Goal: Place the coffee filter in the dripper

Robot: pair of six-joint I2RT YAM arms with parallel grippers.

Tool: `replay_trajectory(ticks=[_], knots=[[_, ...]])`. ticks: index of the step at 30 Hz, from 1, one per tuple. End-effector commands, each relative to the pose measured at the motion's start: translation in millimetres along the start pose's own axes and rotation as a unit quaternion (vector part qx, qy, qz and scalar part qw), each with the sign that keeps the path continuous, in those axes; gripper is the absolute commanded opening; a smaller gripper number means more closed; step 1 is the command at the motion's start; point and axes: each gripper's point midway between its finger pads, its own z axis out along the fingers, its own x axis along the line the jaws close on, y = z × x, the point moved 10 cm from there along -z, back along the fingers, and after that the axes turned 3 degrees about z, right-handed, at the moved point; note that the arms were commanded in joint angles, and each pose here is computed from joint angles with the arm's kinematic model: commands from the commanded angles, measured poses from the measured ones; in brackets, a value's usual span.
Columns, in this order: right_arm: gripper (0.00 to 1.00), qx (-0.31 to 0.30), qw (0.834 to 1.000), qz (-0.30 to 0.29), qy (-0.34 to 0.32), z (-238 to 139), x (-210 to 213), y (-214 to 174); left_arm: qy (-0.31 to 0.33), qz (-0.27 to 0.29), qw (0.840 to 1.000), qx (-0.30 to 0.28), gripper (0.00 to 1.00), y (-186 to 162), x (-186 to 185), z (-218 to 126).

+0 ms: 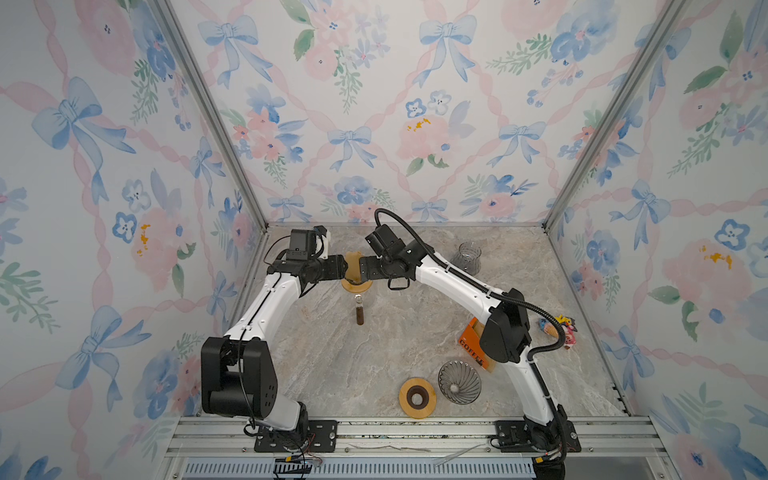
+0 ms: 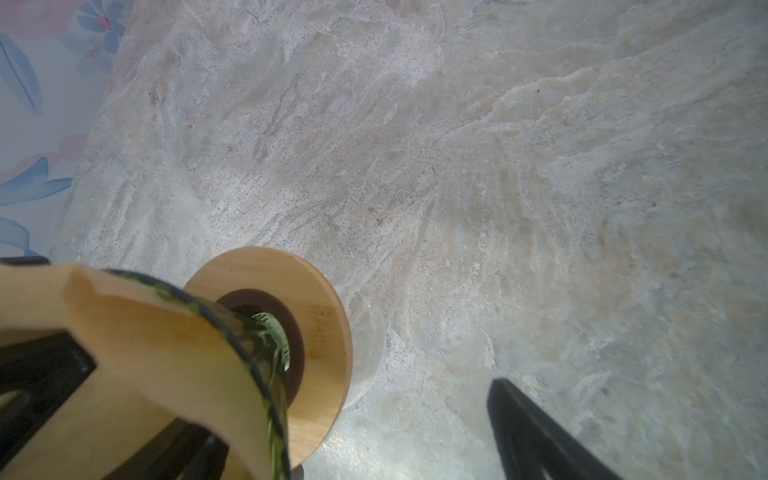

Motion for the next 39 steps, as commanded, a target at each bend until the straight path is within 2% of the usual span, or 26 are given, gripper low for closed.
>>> replay_trajectory(ticks=[1,9,18,27,39], knots=[[0.96,-0.031,0.999,0.0,0.016,-23,2,15,0.011,-0.007,1.0,0.005,0.65,3,6,0],[0.96,-0.044,0.999,0.011,0.005,-27,-2,19,0.004,-0.012,1.0,0.0,0.64,5,7,-3],[0.97,-0.055,0.997,0.007,0.046,-34,4,21,-0.032,-0.001,0.999,-0.016,0.65,20,0,-7],[0.97,-0.061,0.997,0.013,0.051,-39,3,26,-0.059,0.041,0.997,-0.04,0.67,38,-9,-16],[0.97,-0.054,0.997,0.014,0.047,-28,4,25,-0.064,0.051,0.996,-0.027,0.66,30,-10,-10]])
